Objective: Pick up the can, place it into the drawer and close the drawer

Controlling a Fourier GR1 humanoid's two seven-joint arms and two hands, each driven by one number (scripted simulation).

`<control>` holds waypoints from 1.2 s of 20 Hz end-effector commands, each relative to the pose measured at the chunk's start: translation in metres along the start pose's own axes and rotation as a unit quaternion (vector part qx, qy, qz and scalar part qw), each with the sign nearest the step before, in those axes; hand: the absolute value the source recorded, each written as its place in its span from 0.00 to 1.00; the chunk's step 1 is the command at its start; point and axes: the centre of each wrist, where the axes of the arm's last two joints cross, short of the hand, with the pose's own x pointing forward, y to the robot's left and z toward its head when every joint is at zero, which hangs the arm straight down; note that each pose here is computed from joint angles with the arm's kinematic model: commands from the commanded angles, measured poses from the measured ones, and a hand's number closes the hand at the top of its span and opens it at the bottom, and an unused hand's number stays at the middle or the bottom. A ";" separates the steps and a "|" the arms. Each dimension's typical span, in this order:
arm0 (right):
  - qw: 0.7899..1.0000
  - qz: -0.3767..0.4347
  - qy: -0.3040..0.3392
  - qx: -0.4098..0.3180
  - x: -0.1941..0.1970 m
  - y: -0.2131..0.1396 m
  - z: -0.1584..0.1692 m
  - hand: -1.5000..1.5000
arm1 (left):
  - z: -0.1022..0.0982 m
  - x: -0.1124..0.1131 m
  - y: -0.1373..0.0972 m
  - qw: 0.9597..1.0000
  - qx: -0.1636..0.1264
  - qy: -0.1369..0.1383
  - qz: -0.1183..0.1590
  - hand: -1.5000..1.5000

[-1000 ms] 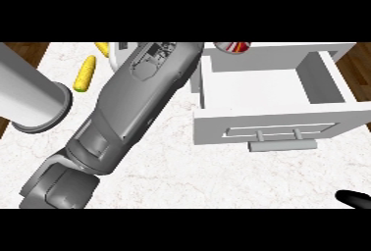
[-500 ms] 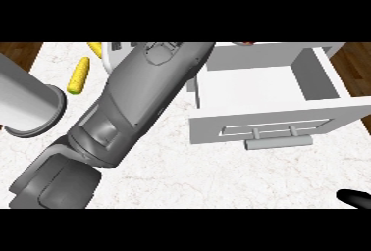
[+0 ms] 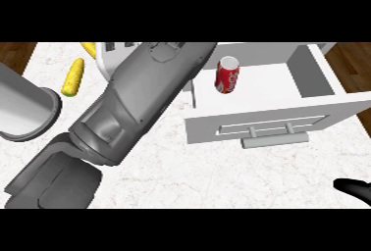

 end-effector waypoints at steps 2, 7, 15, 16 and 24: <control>0.999 0.042 -0.024 0.003 0.008 -0.002 0.006 0.00 | -0.003 -0.003 0.002 1.000 0.021 0.000 -0.001 0.00; 0.994 0.084 -0.057 0.045 0.008 0.005 -0.012 0.00 | -0.001 0.005 -0.002 0.999 0.028 0.005 0.019 0.00; 0.970 0.216 -0.090 0.072 0.007 0.020 -0.042 0.00 | -0.002 0.005 0.001 0.998 0.024 -0.004 0.064 0.00; 0.964 0.235 -0.099 0.079 -0.001 0.032 -0.044 0.00 | -0.002 0.007 0.000 0.997 0.017 0.007 0.075 0.00; 0.922 0.351 -0.108 0.120 -0.034 0.067 -0.068 0.00 | -0.001 0.004 -0.002 0.998 0.026 -0.017 0.054 0.00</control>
